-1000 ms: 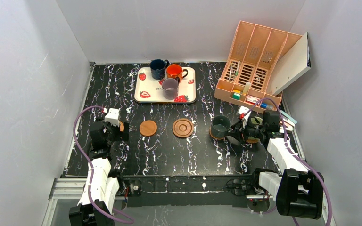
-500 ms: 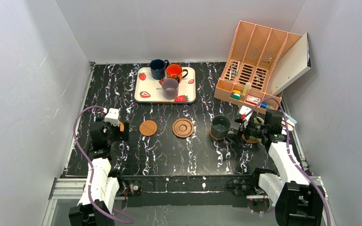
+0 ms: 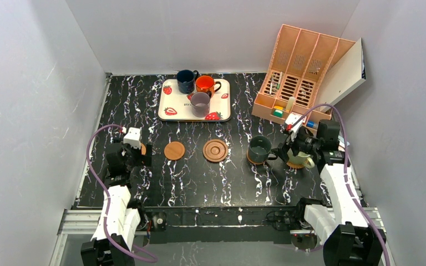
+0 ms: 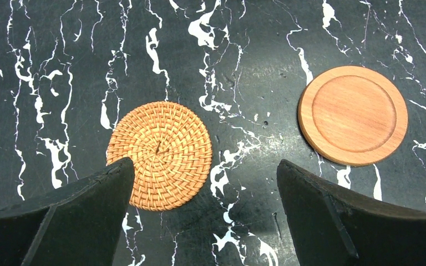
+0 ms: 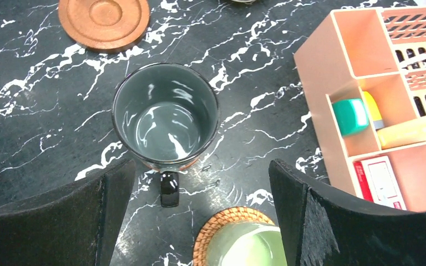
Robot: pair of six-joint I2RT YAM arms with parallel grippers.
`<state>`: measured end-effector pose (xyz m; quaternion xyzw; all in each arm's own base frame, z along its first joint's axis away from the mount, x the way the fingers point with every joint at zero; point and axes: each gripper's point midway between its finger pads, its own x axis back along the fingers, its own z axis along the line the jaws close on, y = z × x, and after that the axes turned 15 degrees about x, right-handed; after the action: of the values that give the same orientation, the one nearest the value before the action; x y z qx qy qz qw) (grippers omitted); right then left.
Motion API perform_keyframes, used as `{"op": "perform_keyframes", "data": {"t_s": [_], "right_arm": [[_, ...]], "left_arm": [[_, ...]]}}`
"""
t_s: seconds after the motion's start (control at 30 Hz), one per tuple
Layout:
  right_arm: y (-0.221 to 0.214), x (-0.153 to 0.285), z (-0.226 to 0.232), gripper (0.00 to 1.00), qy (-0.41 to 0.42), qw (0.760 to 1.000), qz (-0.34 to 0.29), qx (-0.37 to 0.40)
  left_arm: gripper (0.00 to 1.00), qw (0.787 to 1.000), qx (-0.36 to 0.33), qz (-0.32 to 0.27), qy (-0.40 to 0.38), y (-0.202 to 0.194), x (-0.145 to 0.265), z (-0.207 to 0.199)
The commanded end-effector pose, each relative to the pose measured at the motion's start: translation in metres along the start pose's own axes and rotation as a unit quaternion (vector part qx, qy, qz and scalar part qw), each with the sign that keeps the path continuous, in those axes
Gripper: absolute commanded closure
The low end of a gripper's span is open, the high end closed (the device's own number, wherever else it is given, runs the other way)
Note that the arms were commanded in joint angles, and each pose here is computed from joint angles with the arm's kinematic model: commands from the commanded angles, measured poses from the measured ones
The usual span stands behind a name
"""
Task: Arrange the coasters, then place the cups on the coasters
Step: Move the cup to the tray.
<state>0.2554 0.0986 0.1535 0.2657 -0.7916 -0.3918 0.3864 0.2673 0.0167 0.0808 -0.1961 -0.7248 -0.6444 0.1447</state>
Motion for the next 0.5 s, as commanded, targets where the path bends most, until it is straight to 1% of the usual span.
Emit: {"op": "perform_keyframes", "data": {"t_s": [0.0, 0.17, 0.27, 0.33, 0.37, 0.47], "right_arm": [[0.016, 0.01, -0.026, 0.01, -0.022, 0.999, 0.023, -0.007], [0.04, 0.027, -0.058, 0.01, -0.058, 0.996, 0.051, -0.035], [0.055, 0.037, -0.072, 0.01, -0.072, 0.993, 0.066, -0.064], [0.063, 0.043, -0.082, 0.01, -0.082, 0.989, 0.079, -0.089], [0.067, 0.045, -0.086, 0.01, -0.085, 0.988, 0.084, -0.102], [0.074, 0.045, -0.092, 0.01, -0.081, 0.983, 0.089, -0.139]], "left_arm": [[0.02, 1.0, -0.007, -0.006, -0.013, 0.008, -0.001, -0.003], [0.02, 0.999, -0.016, 0.009, -0.046, 0.01, -0.005, -0.012], [0.02, 0.998, -0.003, 0.036, -0.049, 0.02, -0.016, -0.01], [0.02, 0.997, 0.011, 0.052, -0.048, 0.032, -0.027, -0.007], [0.02, 0.997, 0.016, 0.05, -0.047, 0.048, -0.034, -0.006], [0.02, 0.996, 0.038, 0.068, -0.037, 0.075, -0.062, -0.004]]}}
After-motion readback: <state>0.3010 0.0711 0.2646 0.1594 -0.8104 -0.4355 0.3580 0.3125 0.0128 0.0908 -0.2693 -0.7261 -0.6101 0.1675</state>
